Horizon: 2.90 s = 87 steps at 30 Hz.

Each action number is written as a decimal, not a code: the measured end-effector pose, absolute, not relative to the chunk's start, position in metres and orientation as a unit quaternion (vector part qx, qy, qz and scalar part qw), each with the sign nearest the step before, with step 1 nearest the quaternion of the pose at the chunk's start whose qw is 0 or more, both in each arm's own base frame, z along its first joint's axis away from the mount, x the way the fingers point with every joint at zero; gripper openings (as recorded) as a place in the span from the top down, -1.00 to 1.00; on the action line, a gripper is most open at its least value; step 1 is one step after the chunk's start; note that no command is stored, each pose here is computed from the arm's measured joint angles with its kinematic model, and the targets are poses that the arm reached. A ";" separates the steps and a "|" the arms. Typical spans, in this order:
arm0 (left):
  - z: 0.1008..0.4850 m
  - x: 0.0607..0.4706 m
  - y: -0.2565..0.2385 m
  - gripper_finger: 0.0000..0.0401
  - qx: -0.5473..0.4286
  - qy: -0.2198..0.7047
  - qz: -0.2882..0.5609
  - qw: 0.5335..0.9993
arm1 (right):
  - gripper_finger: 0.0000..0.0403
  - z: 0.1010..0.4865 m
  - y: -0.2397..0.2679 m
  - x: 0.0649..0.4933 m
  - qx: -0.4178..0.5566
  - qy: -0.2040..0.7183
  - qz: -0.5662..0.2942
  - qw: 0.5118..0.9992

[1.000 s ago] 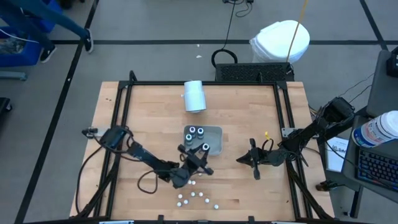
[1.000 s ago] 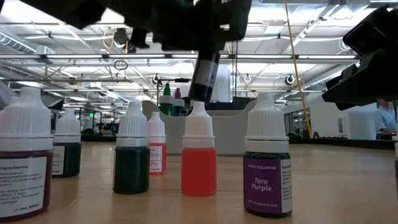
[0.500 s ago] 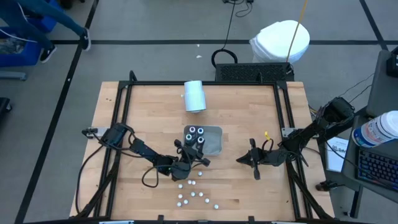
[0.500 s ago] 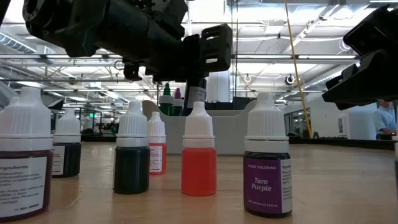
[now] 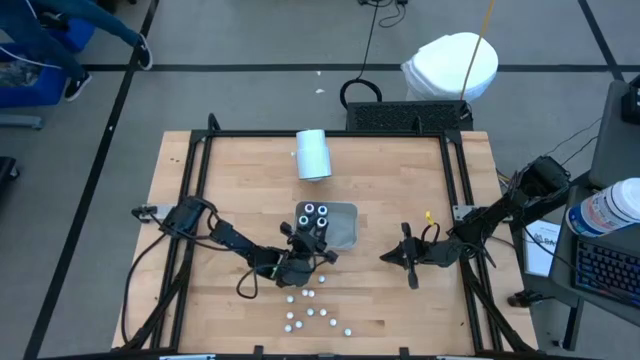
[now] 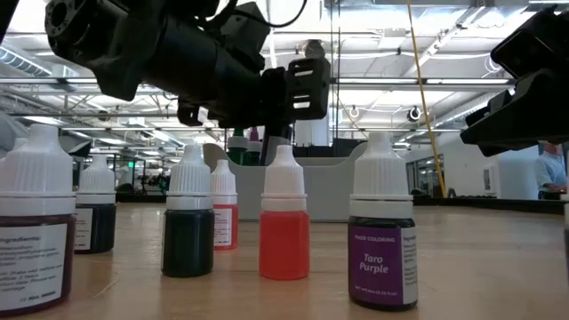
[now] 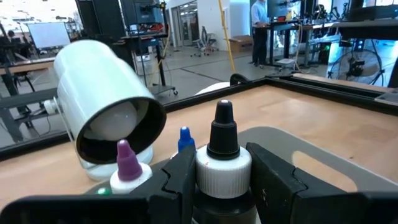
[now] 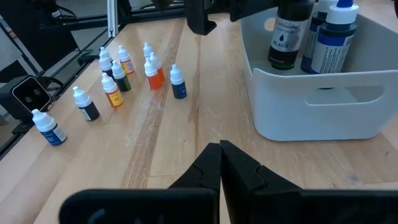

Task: Pick & Place food coloring
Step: Put the black food coloring bottle into the gray bin

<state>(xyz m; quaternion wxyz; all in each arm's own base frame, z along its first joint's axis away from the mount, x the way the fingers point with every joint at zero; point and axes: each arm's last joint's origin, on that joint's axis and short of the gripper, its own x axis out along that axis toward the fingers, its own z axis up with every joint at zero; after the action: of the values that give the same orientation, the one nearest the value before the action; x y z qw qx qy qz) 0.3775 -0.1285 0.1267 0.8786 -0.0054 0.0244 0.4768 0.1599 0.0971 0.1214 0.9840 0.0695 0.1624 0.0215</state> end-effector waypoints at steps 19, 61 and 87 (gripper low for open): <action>0.118 0.370 -0.137 0.35 -0.040 0.008 0.486 0.873 | 1.00 0.121 0.097 0.160 0.061 0.162 0.021 0.985; 0.181 0.349 -0.191 0.11 0.226 0.025 0.356 0.906 | 1.00 0.121 0.096 0.161 0.065 0.162 0.019 0.984; 0.325 0.256 -0.123 0.96 0.202 0.122 -0.196 0.952 | 1.00 0.123 0.096 0.161 0.088 0.156 0.017 0.984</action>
<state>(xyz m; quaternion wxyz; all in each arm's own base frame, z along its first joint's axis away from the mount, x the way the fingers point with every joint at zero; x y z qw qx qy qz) 0.2559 -0.1233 0.3246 0.9519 0.2019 0.1216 -0.1957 0.1611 0.0962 0.1228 0.9836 0.0882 0.1562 0.0173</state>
